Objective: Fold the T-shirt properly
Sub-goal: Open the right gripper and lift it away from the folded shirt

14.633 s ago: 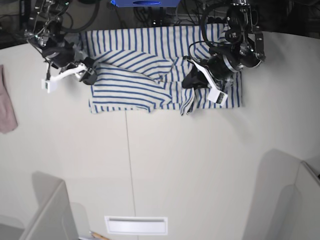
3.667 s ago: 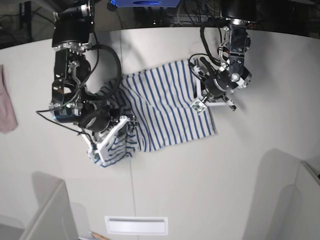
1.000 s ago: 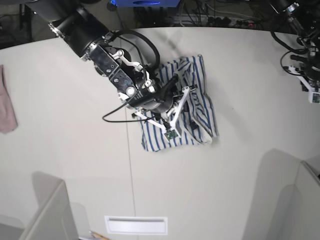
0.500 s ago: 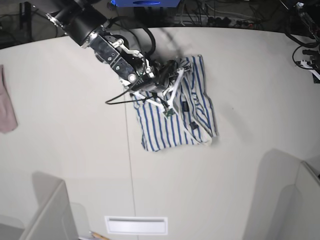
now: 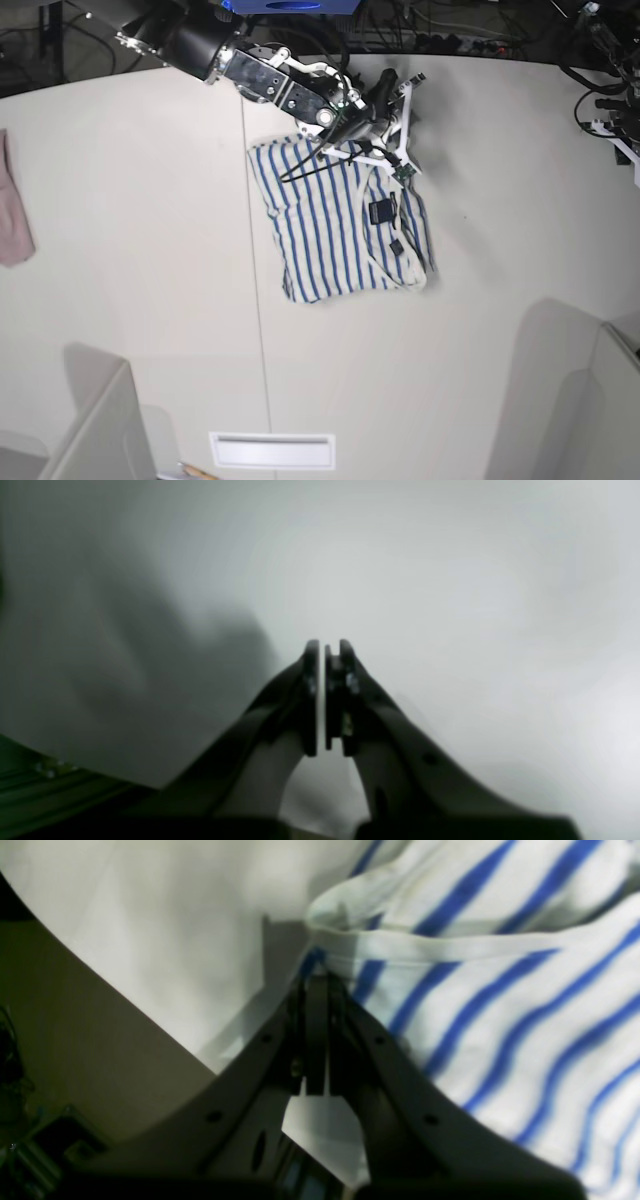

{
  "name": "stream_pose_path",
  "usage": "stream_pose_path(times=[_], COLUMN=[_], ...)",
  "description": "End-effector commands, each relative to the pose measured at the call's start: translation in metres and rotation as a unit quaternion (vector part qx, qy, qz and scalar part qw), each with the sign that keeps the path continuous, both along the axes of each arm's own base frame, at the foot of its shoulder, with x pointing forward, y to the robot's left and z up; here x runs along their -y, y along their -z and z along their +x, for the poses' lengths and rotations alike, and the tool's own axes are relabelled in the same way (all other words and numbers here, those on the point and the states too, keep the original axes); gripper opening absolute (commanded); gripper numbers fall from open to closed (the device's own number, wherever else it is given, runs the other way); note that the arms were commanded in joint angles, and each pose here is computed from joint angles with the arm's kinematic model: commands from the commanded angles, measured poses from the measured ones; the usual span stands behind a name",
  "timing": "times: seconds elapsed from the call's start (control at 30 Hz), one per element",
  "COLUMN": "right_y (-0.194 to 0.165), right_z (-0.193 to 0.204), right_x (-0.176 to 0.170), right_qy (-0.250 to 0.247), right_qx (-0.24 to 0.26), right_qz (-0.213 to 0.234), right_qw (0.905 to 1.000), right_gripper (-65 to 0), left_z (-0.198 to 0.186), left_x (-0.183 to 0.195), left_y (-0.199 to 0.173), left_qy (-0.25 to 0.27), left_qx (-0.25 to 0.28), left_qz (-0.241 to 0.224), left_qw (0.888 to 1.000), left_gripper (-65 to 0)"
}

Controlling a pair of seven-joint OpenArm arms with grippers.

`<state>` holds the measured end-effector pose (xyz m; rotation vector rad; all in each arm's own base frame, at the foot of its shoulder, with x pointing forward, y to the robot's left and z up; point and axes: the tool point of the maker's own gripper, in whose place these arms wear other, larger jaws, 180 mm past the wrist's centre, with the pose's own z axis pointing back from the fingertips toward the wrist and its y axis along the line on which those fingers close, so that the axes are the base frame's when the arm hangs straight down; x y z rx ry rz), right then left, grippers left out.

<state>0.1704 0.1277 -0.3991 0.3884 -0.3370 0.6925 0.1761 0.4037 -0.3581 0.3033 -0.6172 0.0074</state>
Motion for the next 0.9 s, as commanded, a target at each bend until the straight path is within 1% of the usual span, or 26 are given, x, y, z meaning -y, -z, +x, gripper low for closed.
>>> stream_pose_path(times=[0.0, 0.03, 0.07, 0.13, 0.2, 0.27, 0.33, 0.4, 0.43, 0.47, 0.6, 0.67, 0.73, 0.87], right_y=[-0.020, -0.028, -0.036, -0.050, -0.061, -0.061, -0.052, -0.042, -0.038, -0.035, -0.027, -0.023, -0.020, -0.015], right_z=[0.008, 0.008, 0.013, 0.026, 0.040, 0.053, 0.057, 0.053, 0.050, 0.047, 0.036, 0.032, 0.027, 0.020], right_x=[-0.004, 0.000, 0.006, 0.023, 0.043, 0.064, 0.088, 0.104, 0.109, 0.113, 0.118, 0.121, 0.126, 0.128], right_qy=[0.000, 0.003, 0.019, 0.068, 0.121, 0.170, 0.209, 0.233, 0.243, 0.249, 0.256, 0.256, 0.255, 0.257], right_qx=[0.022, 0.030, 0.036, 0.040, 0.046, 0.045, 0.036, 0.026, 0.020, 0.014, 0.001, -0.004, -0.008, -0.012], right_qz=[0.028, 0.039, 0.051, 0.075, 0.092, 0.093, 0.080, 0.070, 0.067, 0.064, 0.056, 0.050, 0.042, 0.038], right_qw=[0.9994, 0.9988, 0.9979, 0.9940, 0.9873, 0.9800, 0.9740, 0.9695, 0.9675, 0.9663, 0.9651, 0.9654, 0.9660, 0.9656], right_gripper=[-65.0, -65.0, -65.0, -65.0, -65.0, -65.0, -65.0, -65.0, -65.0, -65.0, -65.0, -65.0, -65.0, -65.0], left_z=[0.016, 0.018, 0.018, 0.022, 0.028, 0.036, 0.040, 0.044, 0.044, 0.046, 0.055, 0.060, 0.067, 0.077], left_x=[0.011, 0.024, 0.038, 0.062, 0.081, 0.097, 0.117, 0.137, 0.148, 0.160, 0.210, 0.231, 0.241, 0.251], left_y=[-0.011, -0.008, -0.002, 0.002, 0.006, 0.004, 0.003, 0.000, 0.002, 0.004, 0.015, 0.021, 0.022, 0.036], left_qy=[0.025, 0.039, 0.050, 0.067, 0.076, 0.084, 0.083, 0.086, 0.087, 0.091, 0.119, 0.122, 0.124, 0.107], left_qx=[0.030, 0.032, 0.028, 0.030, 0.032, 0.044, 0.066, 0.088, 0.092, 0.096, 0.088, 0.087, 0.090, 0.083], left_qz=[-0.008, -0.024, -0.047, -0.095, -0.145, -0.187, -0.239, -0.283, -0.305, -0.325, -0.378, -0.407, -0.422, -0.454], left_qw=[0.999, 0.998, 0.997, 0.993, 0.986, 0.978, 0.965, 0.951, 0.944, 0.936, 0.914, 0.901, 0.894, 0.881], left_gripper=[-65.0, -65.0, -65.0, -65.0, -65.0, -45.4, -24.2, -7.7, -1.5, 0.0, 0.0, 0.0, 0.0, 0.0])
